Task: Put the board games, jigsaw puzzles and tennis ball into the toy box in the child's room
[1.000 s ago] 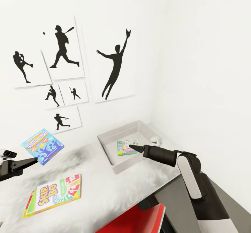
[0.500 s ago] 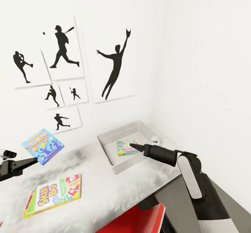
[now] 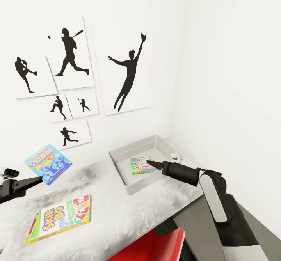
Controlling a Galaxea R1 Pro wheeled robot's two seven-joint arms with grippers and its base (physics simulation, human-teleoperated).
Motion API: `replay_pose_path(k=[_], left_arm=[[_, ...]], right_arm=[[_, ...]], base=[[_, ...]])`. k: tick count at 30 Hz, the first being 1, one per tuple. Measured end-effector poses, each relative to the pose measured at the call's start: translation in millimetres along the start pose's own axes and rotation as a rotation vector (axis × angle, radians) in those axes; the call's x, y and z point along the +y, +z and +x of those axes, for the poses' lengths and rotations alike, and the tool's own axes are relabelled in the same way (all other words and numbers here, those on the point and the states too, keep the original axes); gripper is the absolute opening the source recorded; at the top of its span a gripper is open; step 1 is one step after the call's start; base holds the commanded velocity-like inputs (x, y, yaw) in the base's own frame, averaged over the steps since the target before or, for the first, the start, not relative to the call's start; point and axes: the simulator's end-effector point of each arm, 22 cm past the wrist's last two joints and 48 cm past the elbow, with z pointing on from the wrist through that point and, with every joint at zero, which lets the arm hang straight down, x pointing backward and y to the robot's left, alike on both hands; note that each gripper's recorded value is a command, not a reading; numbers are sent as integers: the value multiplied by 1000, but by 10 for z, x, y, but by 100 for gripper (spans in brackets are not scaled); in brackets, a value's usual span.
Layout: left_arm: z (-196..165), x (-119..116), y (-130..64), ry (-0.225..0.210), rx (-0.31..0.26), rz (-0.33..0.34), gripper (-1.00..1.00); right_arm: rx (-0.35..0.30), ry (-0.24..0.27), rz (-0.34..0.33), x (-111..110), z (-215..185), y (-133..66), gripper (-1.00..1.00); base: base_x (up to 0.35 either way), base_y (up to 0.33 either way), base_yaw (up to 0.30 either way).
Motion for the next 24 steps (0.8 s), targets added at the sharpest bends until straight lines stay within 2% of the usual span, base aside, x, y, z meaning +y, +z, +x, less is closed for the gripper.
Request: replay_pose_path(k=[8, 13, 18, 21, 24], left_arm=[[48, -42, 119, 2, 2, 30, -100], [105, -74, 255, -10, 8, 59, -100], [152, -206, 545, -37, 23, 112, -100], [180, -275, 748, -22, 46, 104, -100], [46, -342, 1012, 14, 36, 104, -100]], right_arm=[[-11, 8, 0, -28, -44, -45, 100], [-18, -4, 44, -244, -131, -236, 100], [-19, -15, 29, -274, -174, -343, 100], [-24, -16, 15, -262, -198, -375, 100], [-34, -14, 17, -287, -234, -416, 100]], base=[[0, 0, 0], [0, 0, 0], [0, 0, 0], [0, 0, 0], [0, 0, 0]])
